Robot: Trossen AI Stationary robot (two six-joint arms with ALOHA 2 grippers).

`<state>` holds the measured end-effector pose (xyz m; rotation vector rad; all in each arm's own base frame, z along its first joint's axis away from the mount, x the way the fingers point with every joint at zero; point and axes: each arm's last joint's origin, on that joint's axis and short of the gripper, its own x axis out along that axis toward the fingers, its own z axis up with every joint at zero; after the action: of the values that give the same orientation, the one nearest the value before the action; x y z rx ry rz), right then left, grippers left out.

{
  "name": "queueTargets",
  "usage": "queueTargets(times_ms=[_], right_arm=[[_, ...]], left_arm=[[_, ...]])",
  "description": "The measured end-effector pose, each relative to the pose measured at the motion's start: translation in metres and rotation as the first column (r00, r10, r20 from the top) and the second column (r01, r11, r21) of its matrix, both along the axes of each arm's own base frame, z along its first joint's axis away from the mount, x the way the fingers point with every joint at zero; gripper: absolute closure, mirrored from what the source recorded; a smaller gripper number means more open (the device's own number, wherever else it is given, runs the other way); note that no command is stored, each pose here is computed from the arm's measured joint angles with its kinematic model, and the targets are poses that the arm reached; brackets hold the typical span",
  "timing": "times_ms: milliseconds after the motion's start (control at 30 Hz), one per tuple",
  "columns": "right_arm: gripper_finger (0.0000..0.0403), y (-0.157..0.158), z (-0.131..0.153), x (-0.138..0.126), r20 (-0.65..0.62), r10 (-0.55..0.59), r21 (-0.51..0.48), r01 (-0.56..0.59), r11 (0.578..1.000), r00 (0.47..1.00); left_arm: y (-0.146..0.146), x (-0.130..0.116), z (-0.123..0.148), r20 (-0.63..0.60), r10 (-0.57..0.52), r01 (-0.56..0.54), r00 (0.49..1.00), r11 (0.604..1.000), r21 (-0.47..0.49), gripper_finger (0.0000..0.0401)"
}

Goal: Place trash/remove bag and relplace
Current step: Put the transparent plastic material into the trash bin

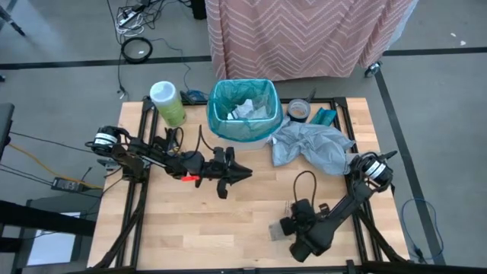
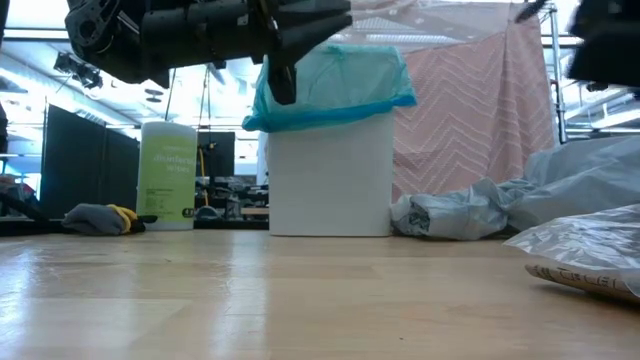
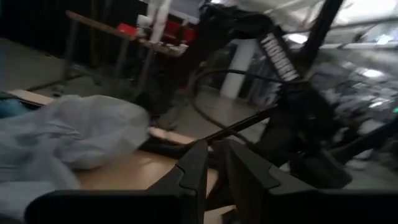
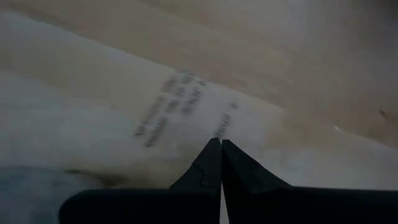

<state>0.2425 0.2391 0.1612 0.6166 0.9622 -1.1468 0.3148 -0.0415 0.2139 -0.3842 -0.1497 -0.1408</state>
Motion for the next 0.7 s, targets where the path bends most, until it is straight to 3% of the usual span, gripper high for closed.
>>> queueTargets(times_ms=[167, 300, 433, 533, 700], right_arm=[[0.0396, 0.003, 0.02, 0.015, -0.014, 0.191, 0.006, -0.191, 0.982, 0.981], [0.0358, 0.003, 0.022, 0.017, -0.082, 0.326, -0.004, -0.327, 0.945, 0.942], [0.0305, -0.005, 0.006, 0.008, -0.083, 0.21, -0.026, -0.213, 0.977, 0.974], [0.0271, -0.005, -0.012, 0.002, 0.05, 0.061, -0.01, -0.061, 0.998, 0.997], [0.0238, 0.001, -0.03, 0.001, 0.164, 0.032, 0.081, -0.045, 0.996, 0.986]], left_arm=[[-0.002, -0.002, 0.01, 0.097, -0.1, 0.107, 0.99, 0.992, -0.063, 0.0334], [-0.004, -0.003, 0.012, 0.116, -0.163, 0.17, 0.98, 0.984, -0.054, 0.0334], [-0.004, -0.003, 0.008, 0.074, -0.176, 0.182, 0.982, 0.98, -0.083, 0.0334], [-0.004, -0.002, 0.004, 0.031, -0.179, 0.181, 0.983, 0.978, -0.102, 0.0334], [-0.004, -0.001, 0.003, 0.022, -0.179, 0.18, 0.984, 0.978, -0.102, 0.0334]])
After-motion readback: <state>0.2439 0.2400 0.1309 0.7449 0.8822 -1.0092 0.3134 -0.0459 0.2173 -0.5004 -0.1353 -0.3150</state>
